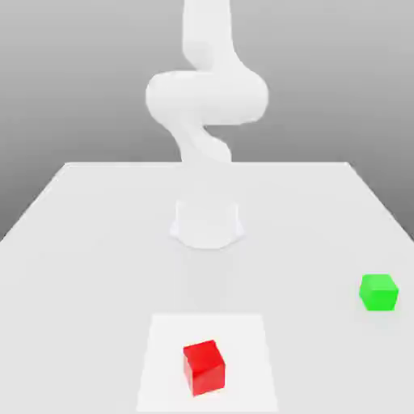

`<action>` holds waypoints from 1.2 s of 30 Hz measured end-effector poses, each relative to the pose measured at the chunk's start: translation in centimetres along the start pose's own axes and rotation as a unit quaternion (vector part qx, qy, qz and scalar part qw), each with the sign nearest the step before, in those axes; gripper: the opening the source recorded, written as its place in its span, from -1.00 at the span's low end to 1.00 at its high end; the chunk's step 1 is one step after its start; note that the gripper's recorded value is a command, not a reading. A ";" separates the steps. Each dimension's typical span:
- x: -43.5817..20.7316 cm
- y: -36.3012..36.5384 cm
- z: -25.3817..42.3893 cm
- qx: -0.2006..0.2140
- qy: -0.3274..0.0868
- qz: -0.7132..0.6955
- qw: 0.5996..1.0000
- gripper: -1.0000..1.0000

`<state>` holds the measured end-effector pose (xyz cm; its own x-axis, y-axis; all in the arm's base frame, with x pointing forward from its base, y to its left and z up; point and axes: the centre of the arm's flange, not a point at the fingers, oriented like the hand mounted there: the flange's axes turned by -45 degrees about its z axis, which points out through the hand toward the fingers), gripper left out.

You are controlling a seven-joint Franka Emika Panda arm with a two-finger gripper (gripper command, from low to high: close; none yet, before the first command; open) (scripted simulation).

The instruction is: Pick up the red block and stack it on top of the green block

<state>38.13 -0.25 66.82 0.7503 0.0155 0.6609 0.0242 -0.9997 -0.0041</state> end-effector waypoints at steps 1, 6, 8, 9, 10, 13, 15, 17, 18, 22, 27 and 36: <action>-0.2 0.1 2.3 0.004 -0.017 -0.006 1.000 0.00; -2.8 0.3 12.9 0.021 -0.095 -0.037 0.995 0.00; -4.5 0.3 16.8 0.026 -0.125 -0.049 0.991 0.00; -5.4 0.3 18.7 0.029 -0.140 -0.055 0.988 0.00; -6.4 0.2 20.6 0.032 -0.155 -0.061 0.985 0.00; -9.9 0.2 25.7 0.039 -0.200 -0.080 0.976 0.00; -12.6 0.2 28.8 0.042 -0.230 -0.092 0.968 0.00; -15.4 0.2 31.6 0.046 -0.259 -0.105 0.959 0.00; -16.9 0.2 33.0 0.047 -0.274 -0.111 0.954 0.00; -23.4 0.5 37.4 0.051 -0.331 -0.137 0.932 0.00; -28.3 0.6 41.9 0.053 -0.348 -0.146 0.924 0.00; -29.6 0.6 43.2 0.053 -0.349 -0.146 0.924 -1.00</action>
<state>44.48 -0.49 14.78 0.9440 0.3298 -0.0006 0.3298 -0.9440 0.0003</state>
